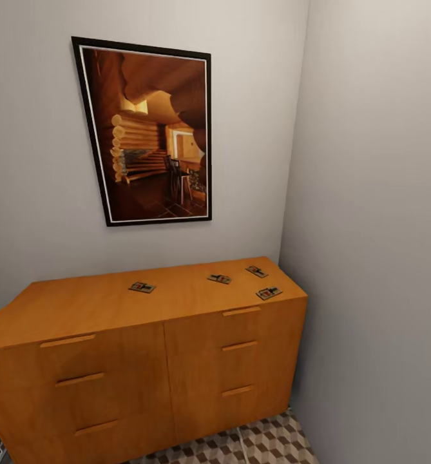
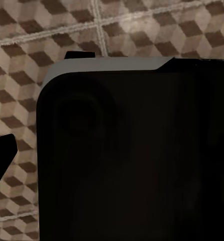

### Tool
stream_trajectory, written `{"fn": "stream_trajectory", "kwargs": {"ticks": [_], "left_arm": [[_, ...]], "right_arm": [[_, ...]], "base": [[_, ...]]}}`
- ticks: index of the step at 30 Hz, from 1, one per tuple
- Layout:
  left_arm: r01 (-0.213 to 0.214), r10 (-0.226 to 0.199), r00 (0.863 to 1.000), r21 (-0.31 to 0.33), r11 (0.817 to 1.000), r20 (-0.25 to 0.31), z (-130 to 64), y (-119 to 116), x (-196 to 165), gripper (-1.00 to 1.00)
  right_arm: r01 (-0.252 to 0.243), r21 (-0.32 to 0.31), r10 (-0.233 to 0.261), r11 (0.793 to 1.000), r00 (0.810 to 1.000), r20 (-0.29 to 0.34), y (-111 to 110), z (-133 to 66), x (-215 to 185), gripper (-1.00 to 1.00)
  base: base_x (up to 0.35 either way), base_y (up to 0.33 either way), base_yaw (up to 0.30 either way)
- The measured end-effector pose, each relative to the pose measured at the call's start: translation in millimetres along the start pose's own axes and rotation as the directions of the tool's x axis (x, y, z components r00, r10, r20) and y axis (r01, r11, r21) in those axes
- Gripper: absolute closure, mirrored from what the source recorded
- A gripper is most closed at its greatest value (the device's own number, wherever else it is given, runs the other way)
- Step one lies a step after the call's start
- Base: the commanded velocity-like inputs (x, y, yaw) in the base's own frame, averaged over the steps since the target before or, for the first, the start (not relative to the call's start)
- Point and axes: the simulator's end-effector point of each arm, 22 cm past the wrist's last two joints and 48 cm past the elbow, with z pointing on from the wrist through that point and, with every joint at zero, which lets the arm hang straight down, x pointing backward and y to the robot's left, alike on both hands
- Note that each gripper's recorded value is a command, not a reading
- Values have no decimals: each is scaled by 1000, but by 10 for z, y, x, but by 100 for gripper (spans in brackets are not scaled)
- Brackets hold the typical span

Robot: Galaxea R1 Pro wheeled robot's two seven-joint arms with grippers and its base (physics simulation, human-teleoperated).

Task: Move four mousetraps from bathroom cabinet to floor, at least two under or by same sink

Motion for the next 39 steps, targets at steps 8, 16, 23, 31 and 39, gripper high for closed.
{"fn": "stream_trajectory", "kwargs": {"ticks": [8,16,23,31,39], "left_arm": [[0,0,1000,0,1000,2,1,1,-7,-100],[0,0,1000,-1,1000,3,1,1,-12,-100],[-3,3,1000,1,1000,7,2,-4,-30,-100],[-15,15,998,9,1000,57,3,-70,-287,-100],[-33,26,976,29,999,217,-105,-267,-1173,-100]], "right_arm": [[0,0,0,1000,1000,0,0,1,0,-100],[1,-1,-1,1000,1000,0,2,1,0,-100],[3,-6,-3,1000,1000,-3,9,1,6,-100],[10,-13,-10,1000,1000,-9,18,1,18,-100],[32,-11,-32,999,999,-10,-5,10,-88,-100]], "base": [[71,-21,0],[15,-4,0],[3,-1,0],[0,0,0],[0,0,0]]}}
